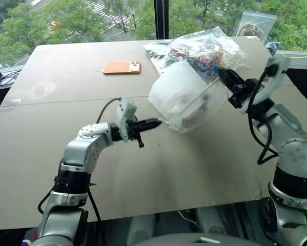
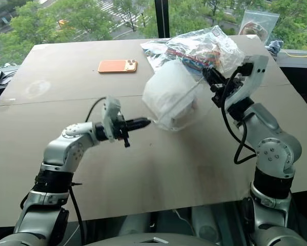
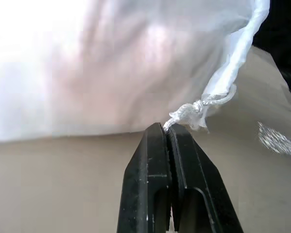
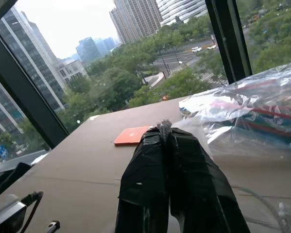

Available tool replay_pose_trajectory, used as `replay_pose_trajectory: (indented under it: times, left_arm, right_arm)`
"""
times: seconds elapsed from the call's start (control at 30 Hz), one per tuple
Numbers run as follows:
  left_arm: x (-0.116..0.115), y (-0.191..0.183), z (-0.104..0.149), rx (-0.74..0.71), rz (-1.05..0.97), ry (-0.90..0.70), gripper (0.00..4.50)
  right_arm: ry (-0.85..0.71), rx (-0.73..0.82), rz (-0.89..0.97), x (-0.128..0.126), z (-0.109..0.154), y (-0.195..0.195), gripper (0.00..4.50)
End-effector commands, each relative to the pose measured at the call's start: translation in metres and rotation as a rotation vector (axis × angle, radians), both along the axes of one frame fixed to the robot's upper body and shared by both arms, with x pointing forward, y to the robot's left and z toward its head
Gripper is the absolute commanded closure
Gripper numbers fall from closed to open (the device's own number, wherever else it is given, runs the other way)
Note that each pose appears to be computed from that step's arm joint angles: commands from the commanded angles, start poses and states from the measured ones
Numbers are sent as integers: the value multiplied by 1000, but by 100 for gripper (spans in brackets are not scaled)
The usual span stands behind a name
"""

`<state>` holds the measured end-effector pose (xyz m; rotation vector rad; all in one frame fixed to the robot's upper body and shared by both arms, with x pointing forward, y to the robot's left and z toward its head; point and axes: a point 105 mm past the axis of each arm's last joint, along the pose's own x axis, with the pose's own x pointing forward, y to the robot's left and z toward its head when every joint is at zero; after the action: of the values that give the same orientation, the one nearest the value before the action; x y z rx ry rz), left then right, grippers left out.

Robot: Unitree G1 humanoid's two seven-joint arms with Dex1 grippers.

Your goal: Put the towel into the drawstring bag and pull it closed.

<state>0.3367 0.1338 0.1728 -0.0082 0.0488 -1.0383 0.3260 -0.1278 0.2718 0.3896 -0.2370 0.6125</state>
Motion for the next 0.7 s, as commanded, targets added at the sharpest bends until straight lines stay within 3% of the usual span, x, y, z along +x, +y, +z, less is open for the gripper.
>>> replay_pose_trajectory:
  times: [0.03, 0.2, 0.37, 0.47, 0.7]
  left_arm:
    - [25, 14, 71, -141, 167, -189, 444]
    - [51, 24, 156, -319, 412, -413, 444]
    - [65, 49, 197, -426, 607, -506, 444]
    - [72, 77, 202, -475, 744, -518, 444]
    - [81, 146, 183, -610, 1086, -422, 444]
  right_arm:
    - [-180, 57, -3, -8, 52, -14, 450]
    - [-345, 98, -37, -11, 111, -26, 450]
    - [-460, 250, -161, -17, 158, -52, 450]
    - [-484, 324, -236, -22, 169, -70, 450]
    - [-481, 438, -431, -29, 168, -116, 450]
